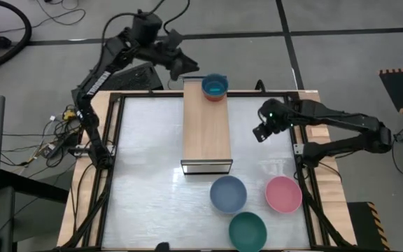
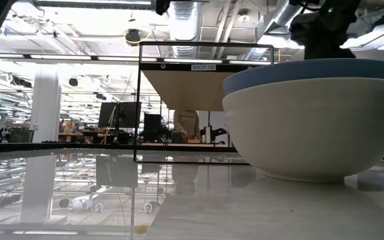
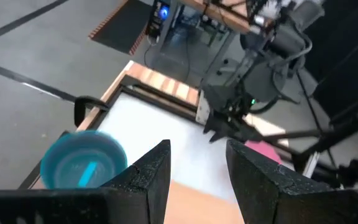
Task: Place and stack bowls onto a shelf
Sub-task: Put the dark blue bowl on the shelf
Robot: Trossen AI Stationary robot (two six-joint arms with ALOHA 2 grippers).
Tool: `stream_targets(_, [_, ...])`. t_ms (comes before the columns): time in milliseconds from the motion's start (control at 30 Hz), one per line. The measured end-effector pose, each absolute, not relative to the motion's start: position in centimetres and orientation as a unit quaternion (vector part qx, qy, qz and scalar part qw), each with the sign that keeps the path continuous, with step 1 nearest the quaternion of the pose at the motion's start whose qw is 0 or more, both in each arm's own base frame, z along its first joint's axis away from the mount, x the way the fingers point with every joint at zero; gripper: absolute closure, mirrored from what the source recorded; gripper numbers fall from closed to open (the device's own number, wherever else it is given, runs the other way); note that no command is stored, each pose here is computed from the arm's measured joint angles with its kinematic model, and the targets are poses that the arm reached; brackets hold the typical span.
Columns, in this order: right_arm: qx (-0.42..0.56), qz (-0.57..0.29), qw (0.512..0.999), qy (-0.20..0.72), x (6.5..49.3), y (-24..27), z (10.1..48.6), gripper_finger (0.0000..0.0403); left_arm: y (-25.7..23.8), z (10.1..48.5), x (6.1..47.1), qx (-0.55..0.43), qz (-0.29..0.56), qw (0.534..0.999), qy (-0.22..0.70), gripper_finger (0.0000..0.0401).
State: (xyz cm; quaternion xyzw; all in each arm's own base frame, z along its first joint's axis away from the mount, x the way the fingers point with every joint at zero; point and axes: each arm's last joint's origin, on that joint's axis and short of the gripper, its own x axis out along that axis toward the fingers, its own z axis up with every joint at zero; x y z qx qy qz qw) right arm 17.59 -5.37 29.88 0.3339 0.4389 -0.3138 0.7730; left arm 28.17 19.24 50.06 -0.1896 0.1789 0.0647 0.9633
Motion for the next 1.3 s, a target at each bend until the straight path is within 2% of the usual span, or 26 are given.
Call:
stream_targets(333, [0.374, -0.284, 0.757, 0.455, 19.1, -0.6, 29.3, 0.0242, 16.8, 49.6, 25.6, -0.149, 0.048, 0.949, 0.272, 0.0262])
stream_targets(600, [0.366, -0.224, 0.763, 0.483, 23.0, 4.7, 26.8, 0.0242, 16.1, 48.5, 24.8, -0.148, 0.025, 0.929, 0.338, 0.0262])
stream_targets(900, [0.359, -0.195, 0.768, 0.493, 24.3, 7.8, 26.8, 0.0242, 14.0, 49.9, 23.6, -0.143, 0.014, 0.936, 0.32, 0.0262])
stream_targets(1300, [0.286, -0.189, 0.761, 0.551, 25.9, 10.2, 23.0, 0.0242, 8.7, 50.4, 25.2, -0.18, -0.05, 0.925, 0.33, 0.0262])
